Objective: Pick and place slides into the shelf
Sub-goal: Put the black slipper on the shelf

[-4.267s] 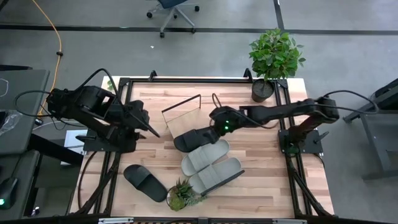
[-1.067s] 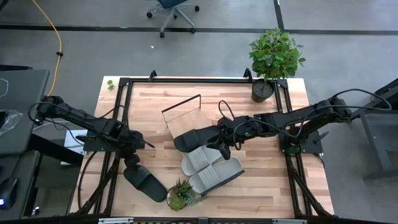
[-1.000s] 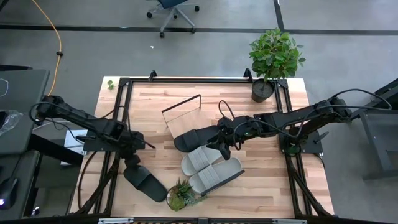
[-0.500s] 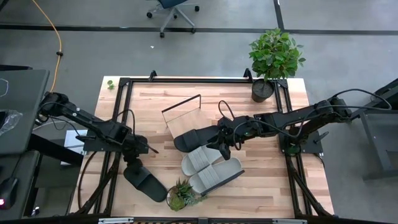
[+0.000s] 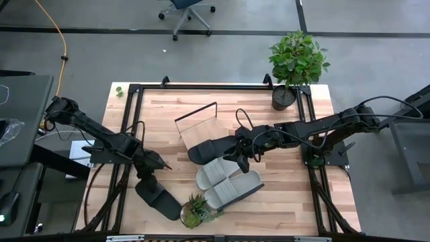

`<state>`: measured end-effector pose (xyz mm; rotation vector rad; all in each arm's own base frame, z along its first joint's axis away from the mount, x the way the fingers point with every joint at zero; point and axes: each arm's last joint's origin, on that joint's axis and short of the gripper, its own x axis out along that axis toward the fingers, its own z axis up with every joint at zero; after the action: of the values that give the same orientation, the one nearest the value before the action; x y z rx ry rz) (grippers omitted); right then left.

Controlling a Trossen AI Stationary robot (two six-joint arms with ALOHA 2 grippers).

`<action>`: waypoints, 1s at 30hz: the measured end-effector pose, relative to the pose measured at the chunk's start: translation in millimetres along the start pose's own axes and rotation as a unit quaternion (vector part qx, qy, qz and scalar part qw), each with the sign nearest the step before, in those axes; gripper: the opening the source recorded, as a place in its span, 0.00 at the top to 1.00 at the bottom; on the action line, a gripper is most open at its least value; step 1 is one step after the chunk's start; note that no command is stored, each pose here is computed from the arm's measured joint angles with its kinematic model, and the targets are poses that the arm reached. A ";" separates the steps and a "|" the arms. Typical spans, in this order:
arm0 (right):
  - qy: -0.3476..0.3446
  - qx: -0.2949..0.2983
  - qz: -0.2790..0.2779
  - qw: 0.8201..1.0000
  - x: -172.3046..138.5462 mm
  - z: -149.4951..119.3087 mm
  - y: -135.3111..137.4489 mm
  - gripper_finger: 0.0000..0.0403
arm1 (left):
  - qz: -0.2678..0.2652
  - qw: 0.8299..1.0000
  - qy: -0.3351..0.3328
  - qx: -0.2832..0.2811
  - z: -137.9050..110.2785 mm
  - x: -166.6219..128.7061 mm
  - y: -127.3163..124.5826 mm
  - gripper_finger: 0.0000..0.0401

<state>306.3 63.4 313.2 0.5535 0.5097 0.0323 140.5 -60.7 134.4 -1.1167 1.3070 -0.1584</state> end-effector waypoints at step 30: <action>0.002 -0.009 -0.009 1.000 0.0 -0.8 -1.1 0.68 | -0.002 1.000 -0.010 -0.008 0.9 -0.1 -0.9 0.77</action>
<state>305.8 62.9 312.1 0.5304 0.5175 0.0201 141.7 -60.6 135.0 -1.1321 1.2910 -0.1403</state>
